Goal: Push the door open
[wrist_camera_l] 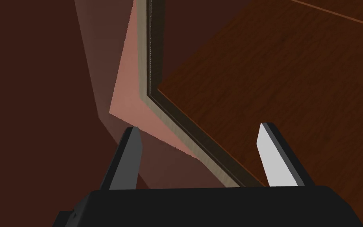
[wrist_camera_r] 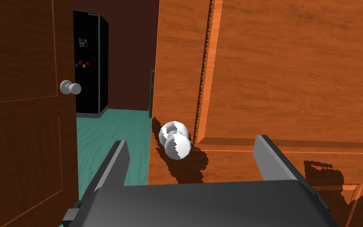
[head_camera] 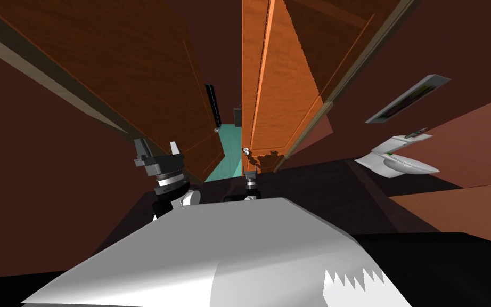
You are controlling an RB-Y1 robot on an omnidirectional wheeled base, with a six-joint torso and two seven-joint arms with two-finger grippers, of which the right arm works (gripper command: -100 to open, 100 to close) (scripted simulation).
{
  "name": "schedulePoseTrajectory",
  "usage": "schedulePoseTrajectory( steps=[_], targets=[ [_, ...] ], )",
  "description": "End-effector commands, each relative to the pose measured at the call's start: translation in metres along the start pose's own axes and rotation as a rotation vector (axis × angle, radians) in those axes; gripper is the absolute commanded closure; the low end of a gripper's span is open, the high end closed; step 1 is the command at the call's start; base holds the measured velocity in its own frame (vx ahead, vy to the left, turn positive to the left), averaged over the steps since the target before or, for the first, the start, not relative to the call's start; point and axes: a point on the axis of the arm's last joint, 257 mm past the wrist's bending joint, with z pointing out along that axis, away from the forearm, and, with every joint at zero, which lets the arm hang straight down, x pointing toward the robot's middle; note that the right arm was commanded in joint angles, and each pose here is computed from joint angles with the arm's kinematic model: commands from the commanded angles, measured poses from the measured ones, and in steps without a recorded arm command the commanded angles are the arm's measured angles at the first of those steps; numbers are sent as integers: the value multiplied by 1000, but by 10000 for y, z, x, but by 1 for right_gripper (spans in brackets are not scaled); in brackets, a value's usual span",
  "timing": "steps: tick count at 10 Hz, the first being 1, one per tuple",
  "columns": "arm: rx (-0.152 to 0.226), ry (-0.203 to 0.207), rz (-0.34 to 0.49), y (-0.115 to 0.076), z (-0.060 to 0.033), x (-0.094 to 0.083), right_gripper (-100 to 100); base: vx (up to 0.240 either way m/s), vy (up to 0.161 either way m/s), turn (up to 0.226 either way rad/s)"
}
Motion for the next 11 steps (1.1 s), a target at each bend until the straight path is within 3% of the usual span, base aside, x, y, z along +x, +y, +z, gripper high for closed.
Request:
schedulePoseTrajectory(
  steps=[1,7,11],
  targets=[
    [9,-24,24,-34,-35,-113,-100,89,-40,55],
    [35,-104,84,-166,-217,-460,-100,84,-37,47],
    [51,-177,123,-229,-400,-777,-100,117,-52,65]
  ],
)
